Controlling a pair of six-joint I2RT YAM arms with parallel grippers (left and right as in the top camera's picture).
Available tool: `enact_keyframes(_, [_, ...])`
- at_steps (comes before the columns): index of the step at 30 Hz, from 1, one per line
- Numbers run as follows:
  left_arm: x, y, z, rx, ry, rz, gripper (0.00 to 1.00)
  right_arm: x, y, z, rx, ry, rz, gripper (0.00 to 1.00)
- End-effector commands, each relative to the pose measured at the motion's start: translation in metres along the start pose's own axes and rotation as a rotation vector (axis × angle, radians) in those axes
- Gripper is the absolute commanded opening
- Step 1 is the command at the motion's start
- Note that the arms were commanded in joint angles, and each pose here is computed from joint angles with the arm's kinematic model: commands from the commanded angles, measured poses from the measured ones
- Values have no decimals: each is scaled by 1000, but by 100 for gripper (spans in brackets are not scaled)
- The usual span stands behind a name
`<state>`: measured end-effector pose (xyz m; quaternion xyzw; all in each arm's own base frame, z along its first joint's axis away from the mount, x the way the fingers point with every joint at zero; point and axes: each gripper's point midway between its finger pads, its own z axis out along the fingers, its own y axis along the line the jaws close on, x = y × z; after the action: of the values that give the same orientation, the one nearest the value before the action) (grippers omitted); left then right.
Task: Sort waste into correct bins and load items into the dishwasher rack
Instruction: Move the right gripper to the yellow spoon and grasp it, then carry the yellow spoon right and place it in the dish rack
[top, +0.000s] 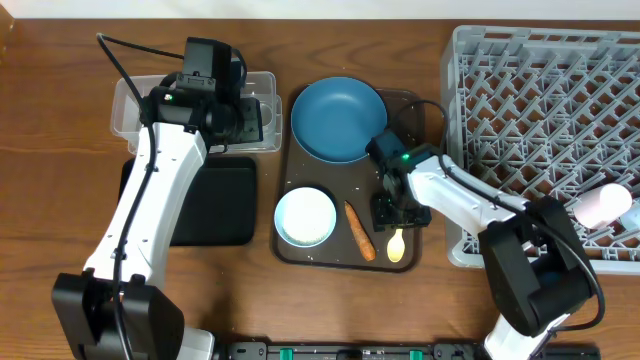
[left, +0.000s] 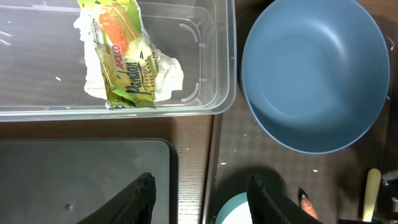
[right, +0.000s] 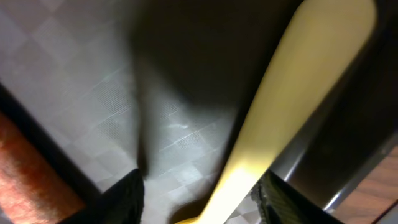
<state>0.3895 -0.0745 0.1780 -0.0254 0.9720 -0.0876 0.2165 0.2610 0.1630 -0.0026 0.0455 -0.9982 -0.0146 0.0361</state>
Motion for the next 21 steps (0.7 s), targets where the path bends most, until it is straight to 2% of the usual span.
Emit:
enact_keyframes(1, [-1, 1, 0, -9, -1, 14, 50, 17, -8, 21, 46, 63, 8, 48])
enact_keyframes(8, [-1, 1, 0, -9, -1, 14, 50, 19, -7, 21, 38, 71, 19, 26])
enact_keyframes(16, [-1, 1, 0, -8, -2, 14, 50, 17, -6, 21, 35, 64, 27, 21])
enact_keyframes(21, [-1, 1, 0, -9, -1, 14, 50, 14, -3, 21, 22, 51, 30, 9])
